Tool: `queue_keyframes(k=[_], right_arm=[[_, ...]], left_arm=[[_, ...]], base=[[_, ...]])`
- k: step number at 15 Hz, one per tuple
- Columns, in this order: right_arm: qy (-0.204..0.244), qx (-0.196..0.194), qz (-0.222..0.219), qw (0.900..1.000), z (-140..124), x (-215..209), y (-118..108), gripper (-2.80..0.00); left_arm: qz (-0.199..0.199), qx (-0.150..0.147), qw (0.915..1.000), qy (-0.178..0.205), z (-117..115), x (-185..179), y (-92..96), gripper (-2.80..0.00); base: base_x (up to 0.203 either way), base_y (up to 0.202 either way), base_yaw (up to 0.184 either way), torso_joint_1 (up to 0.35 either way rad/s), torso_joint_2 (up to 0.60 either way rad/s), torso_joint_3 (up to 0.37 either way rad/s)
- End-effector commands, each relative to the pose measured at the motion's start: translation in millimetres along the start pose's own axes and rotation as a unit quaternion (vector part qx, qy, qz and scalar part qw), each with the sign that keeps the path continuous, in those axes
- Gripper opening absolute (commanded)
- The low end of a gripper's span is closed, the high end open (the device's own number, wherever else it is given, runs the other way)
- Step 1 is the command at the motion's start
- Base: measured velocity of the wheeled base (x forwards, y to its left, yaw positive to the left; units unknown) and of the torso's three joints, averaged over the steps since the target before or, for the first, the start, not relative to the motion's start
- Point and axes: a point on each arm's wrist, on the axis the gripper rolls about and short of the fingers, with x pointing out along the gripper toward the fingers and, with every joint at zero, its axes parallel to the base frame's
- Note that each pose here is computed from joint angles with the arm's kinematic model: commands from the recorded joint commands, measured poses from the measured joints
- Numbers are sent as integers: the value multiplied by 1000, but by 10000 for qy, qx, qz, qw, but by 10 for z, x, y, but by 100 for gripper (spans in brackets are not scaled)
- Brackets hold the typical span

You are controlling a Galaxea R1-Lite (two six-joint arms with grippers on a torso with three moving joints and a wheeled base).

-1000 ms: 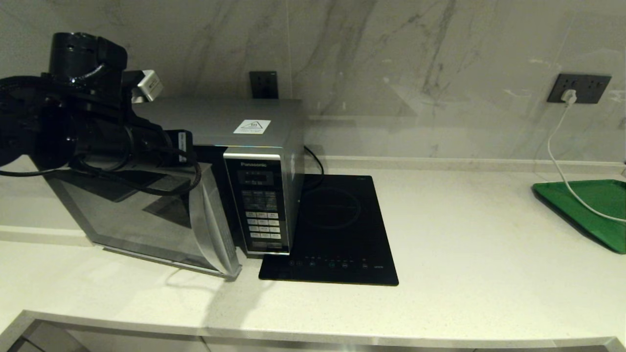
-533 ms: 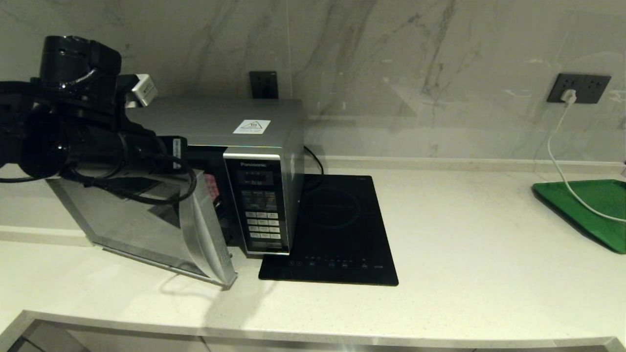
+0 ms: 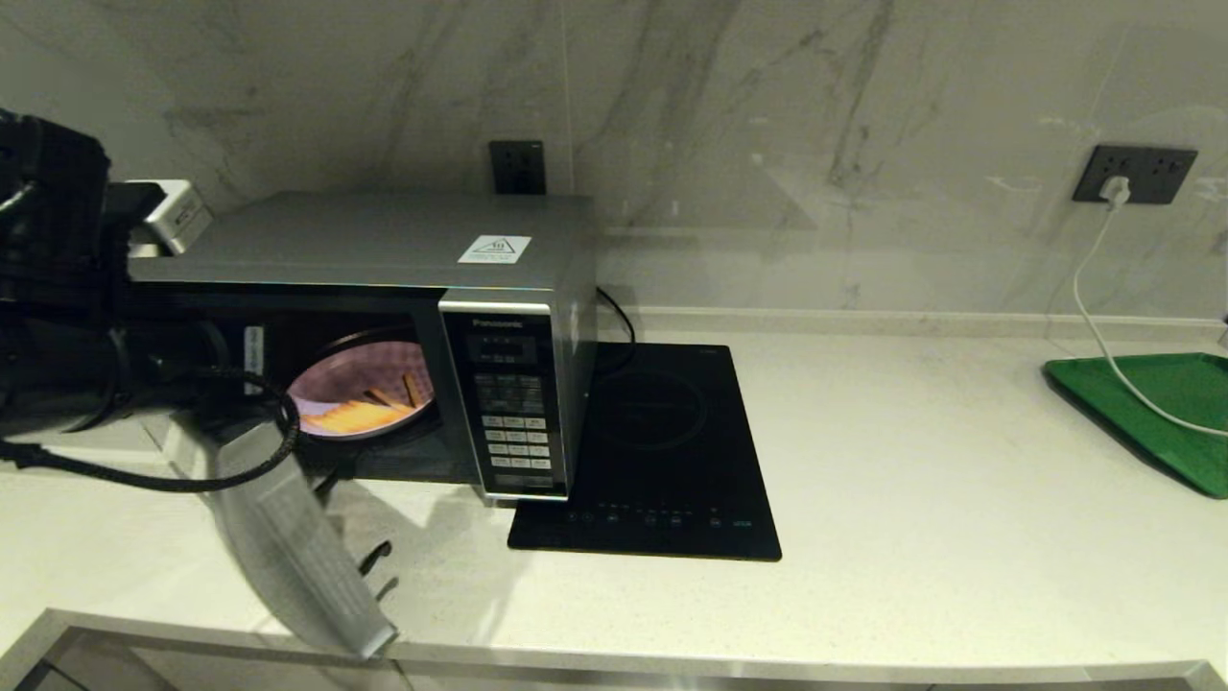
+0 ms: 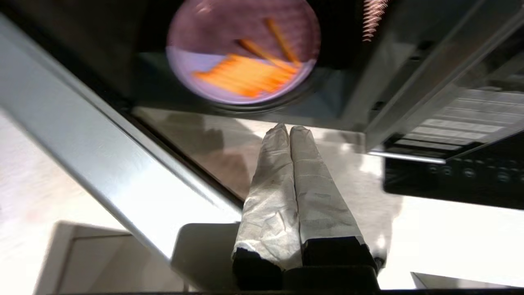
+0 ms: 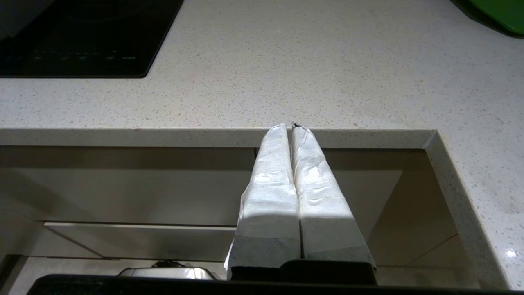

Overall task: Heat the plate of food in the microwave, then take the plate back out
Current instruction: Open the microwave oven

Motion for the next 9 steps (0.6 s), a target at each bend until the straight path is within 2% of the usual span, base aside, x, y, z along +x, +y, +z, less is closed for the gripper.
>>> queue_keyframes(k=[1,4,8,9], right_arm=[[6,1,-6,10000,-1,0,0,-280],[6,0,0,10000,-1,0,-1,-280],[6,1,-6,10000,-1,0,0,-280],[6,1,-6,10000,-1,0,0,-280]], left_arm=[[96,-105,9988,-464,-32,-422,174,-280],[334,5,9981,-509,-176,-758,369,-280],[309,-31,9986,-434,-191,-740,371,-280],[314,-161,9988,-346,-189,-676,352,-280]], base=[[0,0,0,0,0,0],[0,0,0,0,0,0],[0,0,0,0,0,0],[0,0,0,0,0,0]])
